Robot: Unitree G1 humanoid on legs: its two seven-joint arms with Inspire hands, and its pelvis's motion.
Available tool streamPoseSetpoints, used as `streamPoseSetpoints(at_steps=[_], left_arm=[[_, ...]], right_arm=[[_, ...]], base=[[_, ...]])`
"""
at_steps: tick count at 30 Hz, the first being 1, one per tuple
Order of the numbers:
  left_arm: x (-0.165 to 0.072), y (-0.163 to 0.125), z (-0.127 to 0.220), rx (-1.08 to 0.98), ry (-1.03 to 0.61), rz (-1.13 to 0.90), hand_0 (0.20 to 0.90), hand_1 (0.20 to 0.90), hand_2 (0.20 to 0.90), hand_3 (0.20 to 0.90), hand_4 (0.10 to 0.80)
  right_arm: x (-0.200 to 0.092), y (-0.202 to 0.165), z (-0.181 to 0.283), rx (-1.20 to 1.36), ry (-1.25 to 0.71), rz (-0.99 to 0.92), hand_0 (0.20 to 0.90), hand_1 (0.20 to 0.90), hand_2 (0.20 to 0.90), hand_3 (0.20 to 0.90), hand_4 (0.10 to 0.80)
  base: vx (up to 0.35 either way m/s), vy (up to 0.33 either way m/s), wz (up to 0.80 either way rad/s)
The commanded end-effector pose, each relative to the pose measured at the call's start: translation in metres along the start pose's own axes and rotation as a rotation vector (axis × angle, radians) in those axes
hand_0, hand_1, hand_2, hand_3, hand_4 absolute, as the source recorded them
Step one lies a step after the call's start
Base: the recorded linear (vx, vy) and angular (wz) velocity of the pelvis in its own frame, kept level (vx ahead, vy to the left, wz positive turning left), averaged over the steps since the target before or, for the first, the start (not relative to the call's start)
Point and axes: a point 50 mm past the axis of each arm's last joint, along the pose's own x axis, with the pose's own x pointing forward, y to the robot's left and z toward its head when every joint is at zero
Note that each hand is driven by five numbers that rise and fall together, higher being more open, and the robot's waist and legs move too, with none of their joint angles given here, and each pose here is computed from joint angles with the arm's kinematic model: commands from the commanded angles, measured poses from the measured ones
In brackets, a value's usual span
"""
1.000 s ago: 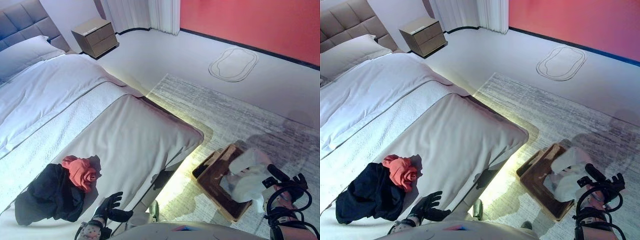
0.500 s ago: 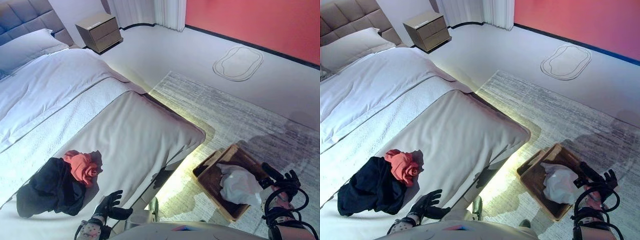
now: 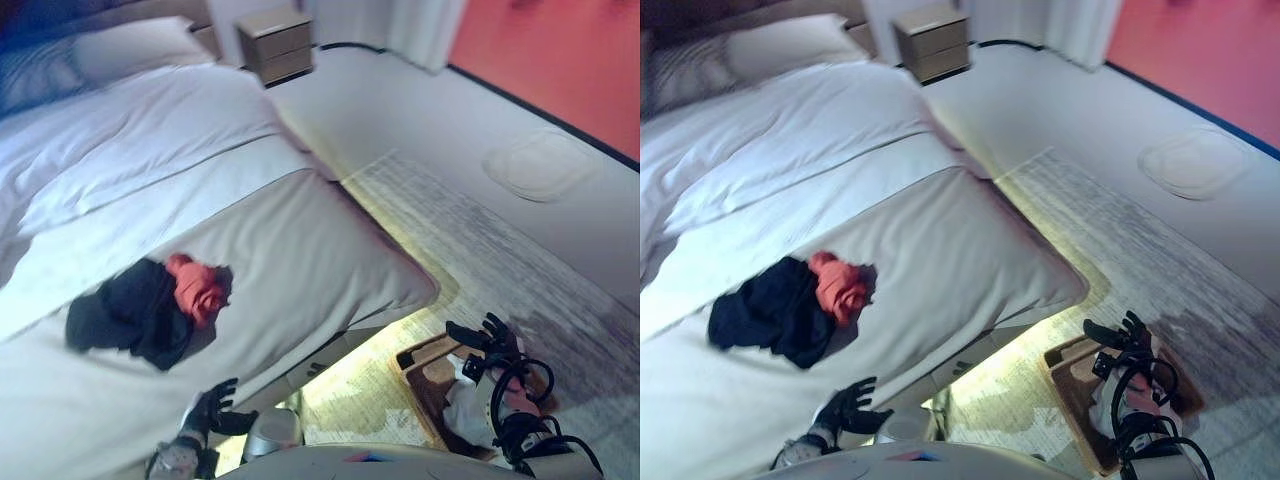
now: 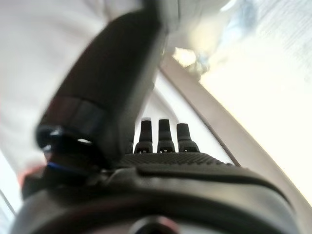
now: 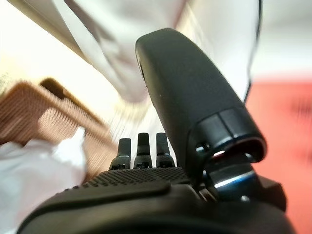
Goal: Pick up the clothes from the bed and place them into the basket
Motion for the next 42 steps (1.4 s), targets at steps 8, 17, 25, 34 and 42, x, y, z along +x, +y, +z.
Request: streamPoseSetpoints(at_steps=[8, 17, 25, 34, 42], left_arm=[[0.012, -0.014, 0.044, 0.086, -0.14, -0.073, 0.9, 0.9, 0.9, 0.9, 0.8], [0.022, 0.008, 0.076, 0.129, -0.181, 0.015, 0.9, 0.9, 0.9, 0.9, 0.8], [0.014, 0.013, 0.044, 0.129, -0.113, 0.028, 0.9, 0.9, 0.9, 0.9, 0.8], [0.018, 0.026, 0.084, 0.136, -0.265, 0.026, 0.9, 0.9, 0.9, 0.9, 0.8], [0.018, 0.031, 0.099, 0.115, -0.325, 0.039, 0.9, 0.9, 0.9, 0.9, 0.8]], right_arm=[[0.004, 0.042, 0.075, -0.514, -0.338, 0.32, 0.9, 0.9, 0.9, 0.9, 0.8], [-0.001, 0.067, 0.101, -0.694, -0.506, 0.394, 0.9, 0.9, 0.9, 0.9, 0.8], [-0.003, 0.094, 0.146, -0.734, -0.623, 0.383, 0.9, 0.9, 0.9, 0.9, 0.8], [-0.03, 0.117, 0.248, -0.717, -0.935, 0.27, 0.9, 0.9, 0.9, 0.9, 0.8], [-0.05, 0.118, 0.299, -0.673, -1.071, 0.187, 0.9, 0.9, 0.9, 0.9, 0.8]], base=[[0.162, 0.328, 0.75], [0.052, -0.148, 0.9], [0.042, -0.14, 0.51], [-0.068, -0.076, 0.2], [0.038, -0.028, 0.2]])
